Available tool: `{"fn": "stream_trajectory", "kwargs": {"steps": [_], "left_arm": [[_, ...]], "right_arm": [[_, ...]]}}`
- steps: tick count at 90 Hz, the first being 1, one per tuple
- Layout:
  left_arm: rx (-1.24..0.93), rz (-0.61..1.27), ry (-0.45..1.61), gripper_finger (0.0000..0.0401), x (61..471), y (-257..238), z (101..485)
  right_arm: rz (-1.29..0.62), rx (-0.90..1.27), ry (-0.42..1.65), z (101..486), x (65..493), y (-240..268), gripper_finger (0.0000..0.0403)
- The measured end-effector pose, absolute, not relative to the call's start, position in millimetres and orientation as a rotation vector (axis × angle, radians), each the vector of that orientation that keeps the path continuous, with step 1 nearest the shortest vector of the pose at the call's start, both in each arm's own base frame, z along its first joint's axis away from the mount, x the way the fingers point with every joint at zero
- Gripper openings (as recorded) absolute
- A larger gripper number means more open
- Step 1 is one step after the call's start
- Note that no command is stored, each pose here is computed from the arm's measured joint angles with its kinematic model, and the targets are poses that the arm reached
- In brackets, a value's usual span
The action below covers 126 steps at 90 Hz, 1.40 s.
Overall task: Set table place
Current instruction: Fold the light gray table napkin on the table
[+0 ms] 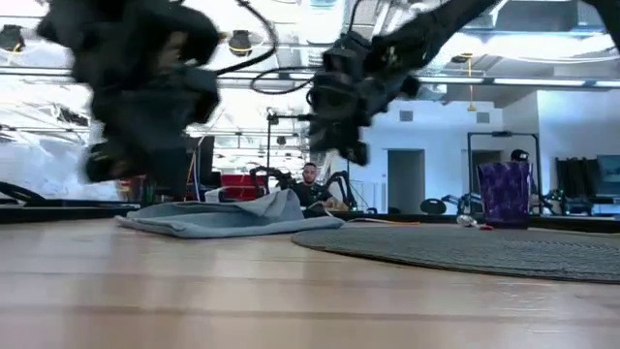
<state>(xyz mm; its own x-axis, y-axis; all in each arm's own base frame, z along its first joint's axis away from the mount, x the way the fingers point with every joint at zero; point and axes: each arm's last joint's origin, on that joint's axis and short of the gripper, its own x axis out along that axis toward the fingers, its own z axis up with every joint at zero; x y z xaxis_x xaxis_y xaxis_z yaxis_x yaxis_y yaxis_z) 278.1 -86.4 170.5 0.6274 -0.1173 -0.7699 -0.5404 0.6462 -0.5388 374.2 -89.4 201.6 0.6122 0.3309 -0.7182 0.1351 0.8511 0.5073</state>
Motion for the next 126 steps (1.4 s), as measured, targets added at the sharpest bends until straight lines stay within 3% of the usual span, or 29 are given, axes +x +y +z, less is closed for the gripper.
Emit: {"fn": "stream_trajectory", "kwargs": {"steps": [13,38,86,97,126], "left_arm": [[-0.812,0.338,0.902,0.0,280.5,-67.9,170.3],[-0.657,0.553,0.927,0.0,270.0,-58.7,160.7],[-0.658,0.531,0.957,0.0,285.0,-65.0,131.6],[-0.66,0.526,0.962,0.0,284.3,-67.3,131.5],[-0.604,0.49,1.027,0.0,274.7,-84.8,129.8]], "right_arm": [[0.111,0.593,0.836,197.9,386.9,-89.1,0.0103],[0.122,0.891,0.791,169.6,390.4,-133.0,0.0103],[0.046,0.951,0.759,168.2,389.9,-144.7,0.0162],[-0.008,1.039,0.817,164.1,383.9,-147.2,0.0164],[0.059,1.055,0.826,157.7,395.7,-129.2,0.0164]]}}
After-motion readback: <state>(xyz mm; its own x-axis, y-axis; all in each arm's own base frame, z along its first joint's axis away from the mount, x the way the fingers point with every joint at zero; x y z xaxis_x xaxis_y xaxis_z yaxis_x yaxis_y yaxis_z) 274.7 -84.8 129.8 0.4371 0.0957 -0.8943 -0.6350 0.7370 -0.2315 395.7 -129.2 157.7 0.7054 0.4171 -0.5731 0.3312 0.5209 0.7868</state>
